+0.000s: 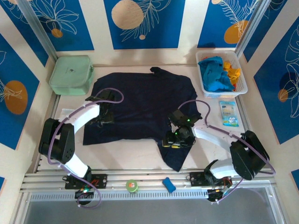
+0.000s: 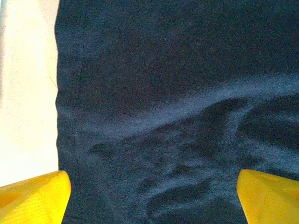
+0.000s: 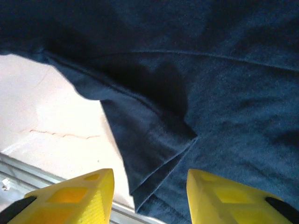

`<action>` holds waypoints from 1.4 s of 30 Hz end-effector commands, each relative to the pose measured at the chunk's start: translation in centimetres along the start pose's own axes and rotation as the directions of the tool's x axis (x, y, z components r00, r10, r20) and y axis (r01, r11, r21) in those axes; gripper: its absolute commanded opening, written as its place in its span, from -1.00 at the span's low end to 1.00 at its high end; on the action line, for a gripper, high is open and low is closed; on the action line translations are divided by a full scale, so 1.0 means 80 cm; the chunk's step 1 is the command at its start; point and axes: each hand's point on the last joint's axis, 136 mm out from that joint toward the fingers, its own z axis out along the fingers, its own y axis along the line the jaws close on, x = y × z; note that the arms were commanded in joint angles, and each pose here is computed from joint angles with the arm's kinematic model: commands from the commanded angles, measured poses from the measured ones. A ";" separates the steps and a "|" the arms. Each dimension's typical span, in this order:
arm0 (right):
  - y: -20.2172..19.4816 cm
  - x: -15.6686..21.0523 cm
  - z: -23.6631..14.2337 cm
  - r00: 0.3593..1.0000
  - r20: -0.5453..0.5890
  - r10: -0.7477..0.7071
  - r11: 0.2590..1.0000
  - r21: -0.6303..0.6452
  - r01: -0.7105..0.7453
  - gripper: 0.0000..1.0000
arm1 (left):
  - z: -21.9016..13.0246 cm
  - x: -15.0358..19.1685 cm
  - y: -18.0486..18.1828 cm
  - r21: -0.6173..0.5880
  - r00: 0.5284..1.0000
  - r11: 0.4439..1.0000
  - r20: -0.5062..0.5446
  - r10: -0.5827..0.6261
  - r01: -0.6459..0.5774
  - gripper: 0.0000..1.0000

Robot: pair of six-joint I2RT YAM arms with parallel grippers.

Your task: Fold and stack the t-shirts

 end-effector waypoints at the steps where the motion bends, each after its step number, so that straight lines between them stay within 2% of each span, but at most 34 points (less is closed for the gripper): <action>1: 0.000 -0.008 0.010 1.000 -0.012 0.019 1.000 0.011 -0.019 -0.15 | -0.001 0.000 -0.003 -0.002 1.000 1.000 0.003 0.000 0.000 0.84; 17: -0.012 -0.022 0.030 1.000 -0.008 0.026 0.997 0.075 -0.025 -0.23 | 0.000 0.001 -0.006 0.004 1.000 1.000 0.001 0.002 -0.002 0.84; 24: -0.005 -0.025 0.028 1.000 -0.009 0.019 0.998 0.065 -0.018 -0.58 | 0.000 0.000 -0.006 0.000 1.000 1.000 0.004 0.004 -0.004 0.84; 28: -0.002 -0.020 0.018 1.000 -0.009 0.005 0.998 0.066 -0.005 -0.92 | 0.001 0.001 -0.006 0.001 1.000 1.000 0.000 0.005 -0.005 0.84; 30: 0.001 -0.015 0.014 1.000 -0.011 -0.005 0.998 0.065 0.006 -1.00 | 0.000 0.000 -0.007 0.002 1.000 1.000 0.000 0.006 -0.006 0.84; 36: 0.035 0.009 0.011 0.990 -0.051 -0.129 0.991 0.010 0.130 -1.00 | 0.001 0.001 -0.007 0.000 1.000 1.000 -0.001 0.008 -0.008 0.84; 42: 0.093 0.048 0.033 0.932 -0.134 -0.338 0.941 -0.069 0.331 -1.00 | 0.001 0.001 -0.008 0.000 1.000 1.000 0.000 0.010 -0.010 0.84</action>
